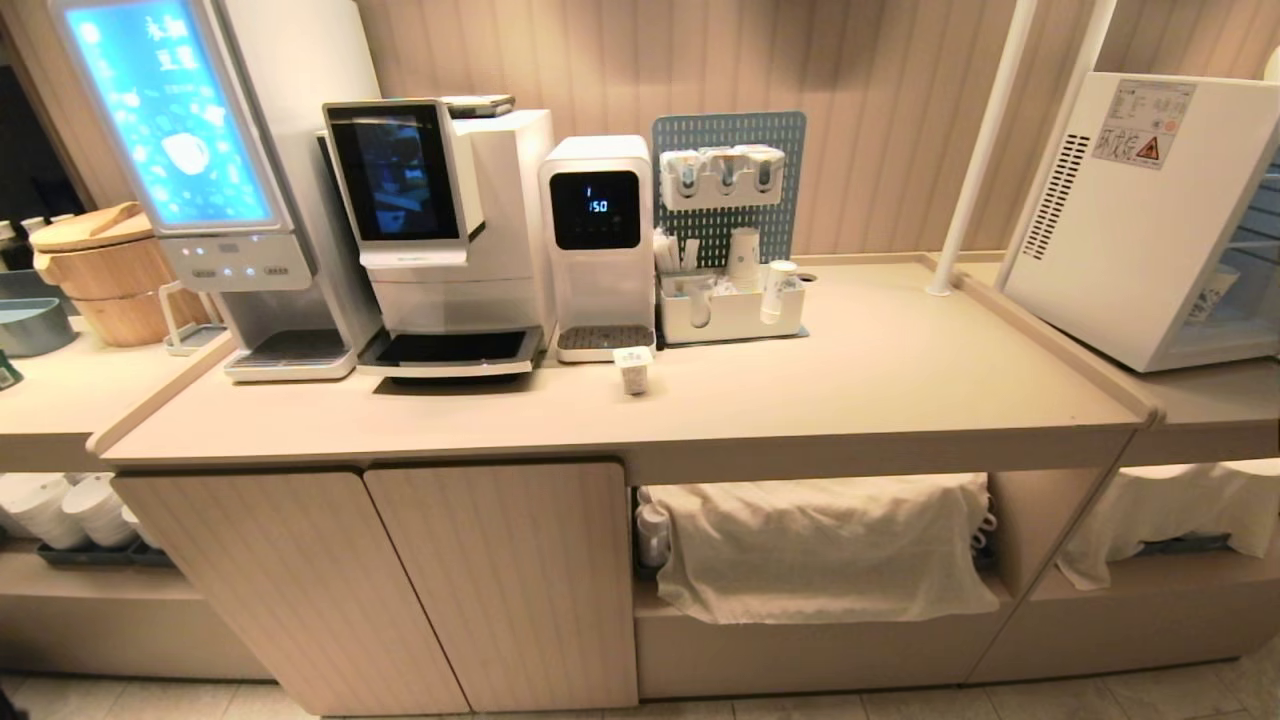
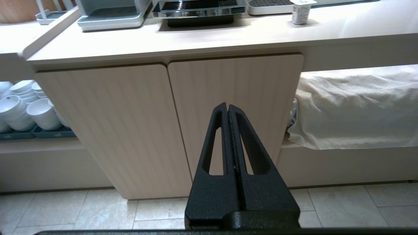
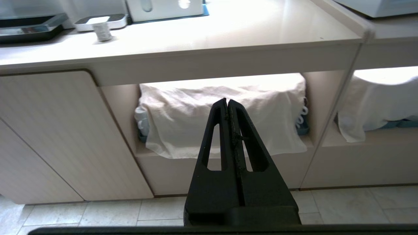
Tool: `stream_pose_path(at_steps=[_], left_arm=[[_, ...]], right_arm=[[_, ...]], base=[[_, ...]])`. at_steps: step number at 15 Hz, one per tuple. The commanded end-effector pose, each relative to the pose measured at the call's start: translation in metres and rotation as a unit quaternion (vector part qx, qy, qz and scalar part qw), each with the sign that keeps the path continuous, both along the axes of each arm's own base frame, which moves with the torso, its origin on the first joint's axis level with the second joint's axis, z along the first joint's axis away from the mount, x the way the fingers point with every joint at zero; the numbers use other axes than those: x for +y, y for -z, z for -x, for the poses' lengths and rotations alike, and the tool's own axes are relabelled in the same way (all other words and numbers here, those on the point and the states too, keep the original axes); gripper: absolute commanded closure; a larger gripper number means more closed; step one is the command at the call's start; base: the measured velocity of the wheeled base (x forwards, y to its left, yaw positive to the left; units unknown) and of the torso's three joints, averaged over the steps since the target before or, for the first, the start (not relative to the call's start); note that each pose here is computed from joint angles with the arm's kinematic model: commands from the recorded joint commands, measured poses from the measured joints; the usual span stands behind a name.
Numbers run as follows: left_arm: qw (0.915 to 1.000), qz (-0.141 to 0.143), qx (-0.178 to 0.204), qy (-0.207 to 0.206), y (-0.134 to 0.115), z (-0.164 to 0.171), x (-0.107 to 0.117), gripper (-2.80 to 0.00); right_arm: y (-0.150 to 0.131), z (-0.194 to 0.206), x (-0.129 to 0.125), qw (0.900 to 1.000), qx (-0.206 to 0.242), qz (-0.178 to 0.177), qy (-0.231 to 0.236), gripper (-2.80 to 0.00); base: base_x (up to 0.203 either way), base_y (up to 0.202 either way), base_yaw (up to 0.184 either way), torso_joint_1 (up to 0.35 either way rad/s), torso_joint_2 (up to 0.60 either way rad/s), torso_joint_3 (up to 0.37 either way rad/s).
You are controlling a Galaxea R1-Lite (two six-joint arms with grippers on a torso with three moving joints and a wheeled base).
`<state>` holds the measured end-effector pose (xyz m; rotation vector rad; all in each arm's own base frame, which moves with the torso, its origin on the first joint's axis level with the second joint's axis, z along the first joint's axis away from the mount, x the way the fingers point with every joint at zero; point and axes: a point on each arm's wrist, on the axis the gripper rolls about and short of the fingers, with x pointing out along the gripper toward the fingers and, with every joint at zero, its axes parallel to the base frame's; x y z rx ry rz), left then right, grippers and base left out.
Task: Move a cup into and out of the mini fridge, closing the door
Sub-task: Put the yoghurt in the freezer
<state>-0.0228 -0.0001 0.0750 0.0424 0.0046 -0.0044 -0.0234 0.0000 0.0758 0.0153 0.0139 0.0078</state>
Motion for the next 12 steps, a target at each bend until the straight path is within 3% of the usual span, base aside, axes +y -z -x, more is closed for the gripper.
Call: stream_pose_path(at_steps=[1,12], left_arm=[[1.0000,0.000,0.001,0.000,0.0004,-0.0002,0.0000,0.00],[1.0000,0.001,0.002,0.000,0.0004,-0.0002,0.0000,0.00]], right_arm=[[0.0000,0.0000,0.0000,1.000,0.000,0.000,-0.001,0.00],[0.0000,0.0000,0.0000,1.000,0.000,0.000,-0.001,0.00]], base=[[0.000,0.189,0.000,0.002,0.00,0.004],[0.000,0.192,0.001,0.002,0.00,0.002]])
